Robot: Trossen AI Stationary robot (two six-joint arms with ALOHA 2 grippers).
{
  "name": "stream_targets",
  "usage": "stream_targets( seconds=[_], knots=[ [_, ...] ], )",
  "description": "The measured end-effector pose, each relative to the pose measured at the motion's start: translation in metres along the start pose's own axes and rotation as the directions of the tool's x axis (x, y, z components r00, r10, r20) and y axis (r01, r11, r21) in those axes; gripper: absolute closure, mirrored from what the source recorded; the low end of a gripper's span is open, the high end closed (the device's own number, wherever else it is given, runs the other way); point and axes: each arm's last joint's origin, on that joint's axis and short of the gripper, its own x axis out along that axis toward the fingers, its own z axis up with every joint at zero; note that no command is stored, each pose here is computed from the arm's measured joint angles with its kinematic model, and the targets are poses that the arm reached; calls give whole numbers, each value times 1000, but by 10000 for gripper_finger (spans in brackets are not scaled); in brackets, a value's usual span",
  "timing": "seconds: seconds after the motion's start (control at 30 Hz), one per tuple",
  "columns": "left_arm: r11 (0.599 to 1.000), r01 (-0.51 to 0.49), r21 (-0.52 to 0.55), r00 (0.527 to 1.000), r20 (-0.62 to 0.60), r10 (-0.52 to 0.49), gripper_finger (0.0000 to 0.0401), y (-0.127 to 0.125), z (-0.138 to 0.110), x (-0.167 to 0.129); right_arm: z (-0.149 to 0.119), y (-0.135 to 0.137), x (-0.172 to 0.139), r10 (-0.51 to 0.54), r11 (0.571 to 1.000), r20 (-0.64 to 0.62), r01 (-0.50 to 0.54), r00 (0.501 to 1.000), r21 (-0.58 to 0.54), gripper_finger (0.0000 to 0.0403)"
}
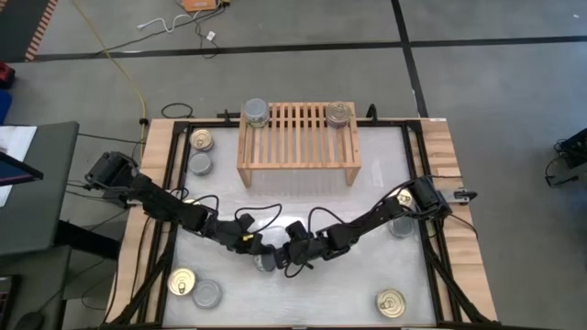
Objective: Stack canned seafood by type on shelf
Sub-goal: Put the green tuna can on the shelf
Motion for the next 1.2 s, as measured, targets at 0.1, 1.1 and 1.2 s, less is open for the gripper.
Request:
stream_targets(
  seconds=[0.1,1.1,1.2],
  knots=[
    [1000,-9,11,999,-38,9,186,1,-1,0,-1,1,0,3,1000,-1,-3,1000,-1,381],
    [992,105,76,993,44,-108,270,-24,15,-29,21,26,-111,-204,927,33,204,978,-314,376],
    [984,162,71,979,114,-169,270,-33,19,-41,9,15,-130,-304,884,78,312,949,-349,380]
  ],
)
